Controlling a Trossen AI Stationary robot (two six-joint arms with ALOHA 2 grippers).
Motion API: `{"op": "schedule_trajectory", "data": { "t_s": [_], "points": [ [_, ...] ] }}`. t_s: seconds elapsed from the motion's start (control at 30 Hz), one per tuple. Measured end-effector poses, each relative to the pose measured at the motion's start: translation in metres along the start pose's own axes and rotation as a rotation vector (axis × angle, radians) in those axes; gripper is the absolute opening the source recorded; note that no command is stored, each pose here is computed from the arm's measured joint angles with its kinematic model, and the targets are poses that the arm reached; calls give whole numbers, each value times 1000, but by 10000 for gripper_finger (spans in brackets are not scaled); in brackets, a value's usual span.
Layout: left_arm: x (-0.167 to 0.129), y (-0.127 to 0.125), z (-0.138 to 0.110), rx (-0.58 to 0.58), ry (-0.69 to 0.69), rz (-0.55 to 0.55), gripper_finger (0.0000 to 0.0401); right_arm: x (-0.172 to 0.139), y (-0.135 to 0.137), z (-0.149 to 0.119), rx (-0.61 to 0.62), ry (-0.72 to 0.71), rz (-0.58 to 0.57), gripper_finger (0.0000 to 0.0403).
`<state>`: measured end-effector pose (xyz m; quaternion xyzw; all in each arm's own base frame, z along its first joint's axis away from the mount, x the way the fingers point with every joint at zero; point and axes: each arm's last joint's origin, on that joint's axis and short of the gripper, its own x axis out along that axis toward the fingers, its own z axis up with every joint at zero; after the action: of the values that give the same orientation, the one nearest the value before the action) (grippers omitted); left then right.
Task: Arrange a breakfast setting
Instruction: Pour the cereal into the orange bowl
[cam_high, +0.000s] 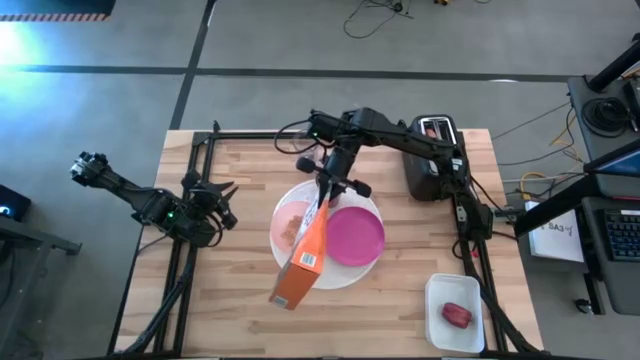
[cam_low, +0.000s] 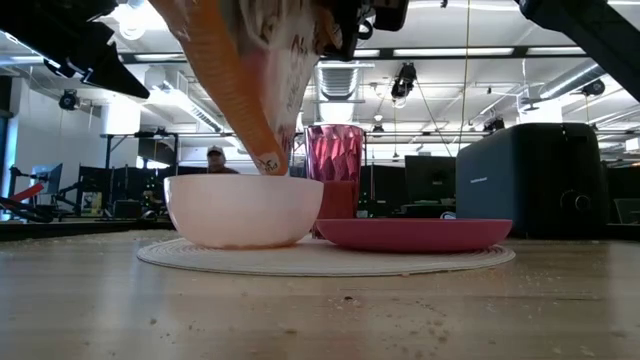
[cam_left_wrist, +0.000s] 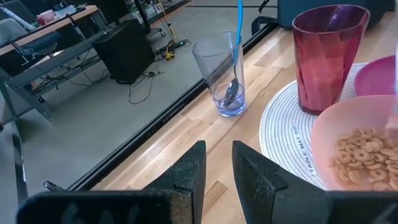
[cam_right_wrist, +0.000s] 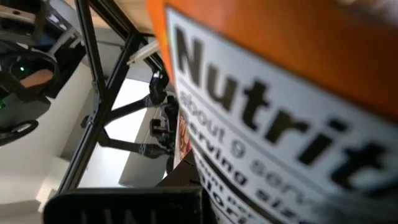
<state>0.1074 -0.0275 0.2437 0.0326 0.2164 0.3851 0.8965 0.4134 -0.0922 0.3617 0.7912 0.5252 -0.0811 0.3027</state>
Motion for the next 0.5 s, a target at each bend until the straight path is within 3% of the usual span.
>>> {"op": "schedule_trajectory", "data": {
  "t_s": [0.5],
  "points": [
    [0, 0, 0, 0, 4, -4, 62, 4, 0, 1, -17, 2, -7, 8]
  ]
}}
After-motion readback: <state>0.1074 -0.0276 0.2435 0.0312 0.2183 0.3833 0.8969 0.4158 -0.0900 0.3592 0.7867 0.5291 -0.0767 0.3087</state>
